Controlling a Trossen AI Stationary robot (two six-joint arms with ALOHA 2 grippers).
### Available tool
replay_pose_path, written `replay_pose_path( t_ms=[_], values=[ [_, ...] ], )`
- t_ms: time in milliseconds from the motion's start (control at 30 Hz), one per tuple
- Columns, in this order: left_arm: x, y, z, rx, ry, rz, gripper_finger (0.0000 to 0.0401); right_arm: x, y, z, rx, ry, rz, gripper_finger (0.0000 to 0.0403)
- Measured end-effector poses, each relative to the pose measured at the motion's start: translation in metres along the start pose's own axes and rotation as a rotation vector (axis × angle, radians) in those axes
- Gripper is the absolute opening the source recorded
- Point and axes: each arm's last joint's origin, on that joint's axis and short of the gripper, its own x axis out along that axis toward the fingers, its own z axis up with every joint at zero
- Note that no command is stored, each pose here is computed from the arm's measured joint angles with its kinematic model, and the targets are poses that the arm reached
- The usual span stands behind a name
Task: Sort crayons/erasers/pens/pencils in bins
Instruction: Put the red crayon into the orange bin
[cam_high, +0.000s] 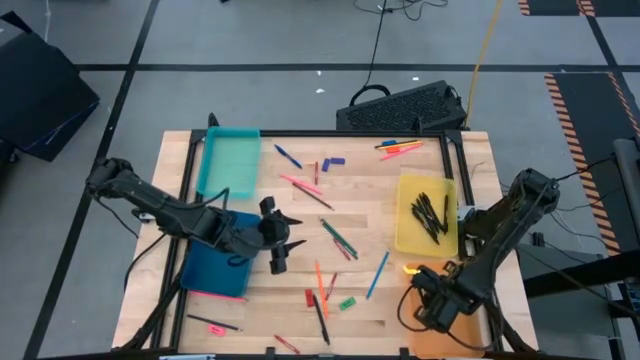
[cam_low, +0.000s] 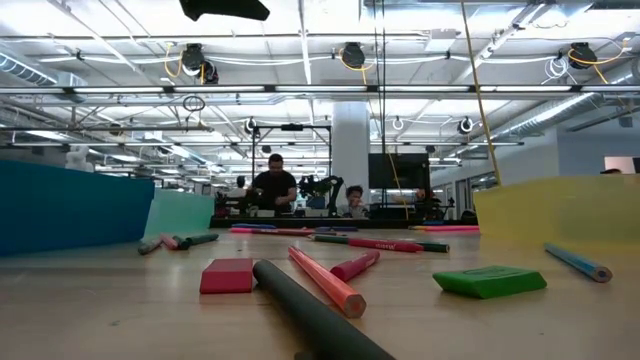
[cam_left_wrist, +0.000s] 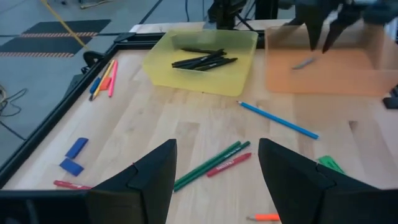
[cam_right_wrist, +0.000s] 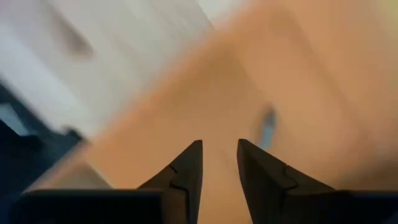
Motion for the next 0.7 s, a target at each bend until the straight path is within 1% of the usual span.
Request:
replay_pose_path(
  t_ms=[167, 233, 300, 400, 467, 533, 600, 700],
  values=[
    [-0.004, -0.006, -0.002, 0.010, 0.006, -0.013, 0.0230, -0.034, 0.021, 0.019, -0.192, -0.307, 0.098, 0.0089],
    [-0.005, -0.007, -0.004, 0.021, 0.017, -0.015, 0.0230, -0.039, 0.027, 0.033, -0.259, -0.400, 0.125, 0.0089],
    [-0.006, -0.008, -0.006, 0.027, 0.027, -0.019, 0.0230, -0.038, 0.035, 0.051, -0.324, -0.456, 0.155, 0.0088],
    [-0.008, -0.011, -0.009, 0.039, 0.052, -0.024, 0.0230, -0.025, 0.054, 0.080, -0.435, -0.513, 0.222, 0.0088],
    [-0.010, -0.013, -0.012, 0.050, 0.070, -0.026, 0.0230, -0.011, 0.071, 0.097, -0.551, -0.540, 0.278, 0.0088],
    [-0.012, -0.014, -0.014, 0.064, 0.084, -0.028, 0.0230, 0.006, 0.083, 0.111, -0.690, -0.554, 0.306, 0.0088],
    [-0.013, -0.015, -0.016, 0.075, 0.096, -0.017, 0.0230, 0.022, 0.091, 0.122, -0.813, -0.565, 0.308, 0.0088],
    [-0.015, -0.017, -0.018, 0.083, 0.106, -0.014, 0.0230, 0.043, 0.095, 0.136, -0.962, -0.578, 0.270, 0.0091]
  ],
)
